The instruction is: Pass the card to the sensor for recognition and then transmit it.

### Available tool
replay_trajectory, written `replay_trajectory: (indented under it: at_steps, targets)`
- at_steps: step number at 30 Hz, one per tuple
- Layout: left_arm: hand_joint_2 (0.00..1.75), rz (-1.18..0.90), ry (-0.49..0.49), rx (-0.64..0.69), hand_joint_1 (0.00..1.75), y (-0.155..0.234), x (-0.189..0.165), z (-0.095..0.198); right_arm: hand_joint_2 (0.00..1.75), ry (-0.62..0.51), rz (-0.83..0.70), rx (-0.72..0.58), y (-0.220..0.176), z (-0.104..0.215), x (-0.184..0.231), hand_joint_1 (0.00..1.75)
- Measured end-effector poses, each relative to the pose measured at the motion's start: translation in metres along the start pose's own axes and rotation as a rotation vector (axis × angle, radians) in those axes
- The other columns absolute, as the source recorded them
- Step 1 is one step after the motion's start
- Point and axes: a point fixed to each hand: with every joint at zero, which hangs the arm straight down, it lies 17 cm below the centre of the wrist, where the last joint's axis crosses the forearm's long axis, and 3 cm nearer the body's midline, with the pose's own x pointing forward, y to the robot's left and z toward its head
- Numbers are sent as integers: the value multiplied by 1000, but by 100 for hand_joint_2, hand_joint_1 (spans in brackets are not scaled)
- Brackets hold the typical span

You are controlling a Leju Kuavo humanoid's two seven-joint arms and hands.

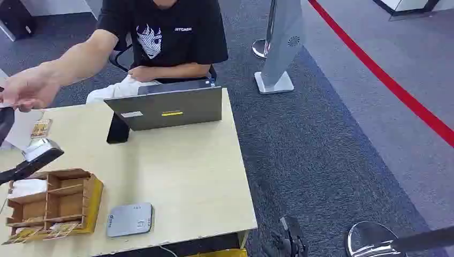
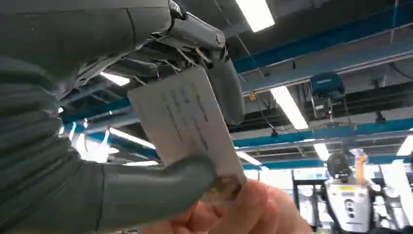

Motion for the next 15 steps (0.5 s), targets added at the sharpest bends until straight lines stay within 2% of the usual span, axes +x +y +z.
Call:
replay_trajectory:
  at_steps: [7,11,13,15]
  targets:
    - [175,-219,42,1,175,13,-34,-16,175,9,43,-16,-4,-4,0,0]
    - [175,-289,71,27,175,20,-48,-15,175,20,55,-33,-9,-3,-5,0]
    - [175,-268,60,71,175,24,-44,-9,175,19,56,-39,-11,-3,-5,0]
    - [175,-242,37,85,175,18,-35,11,175,20,61,-50,-13,-2,-8,0]
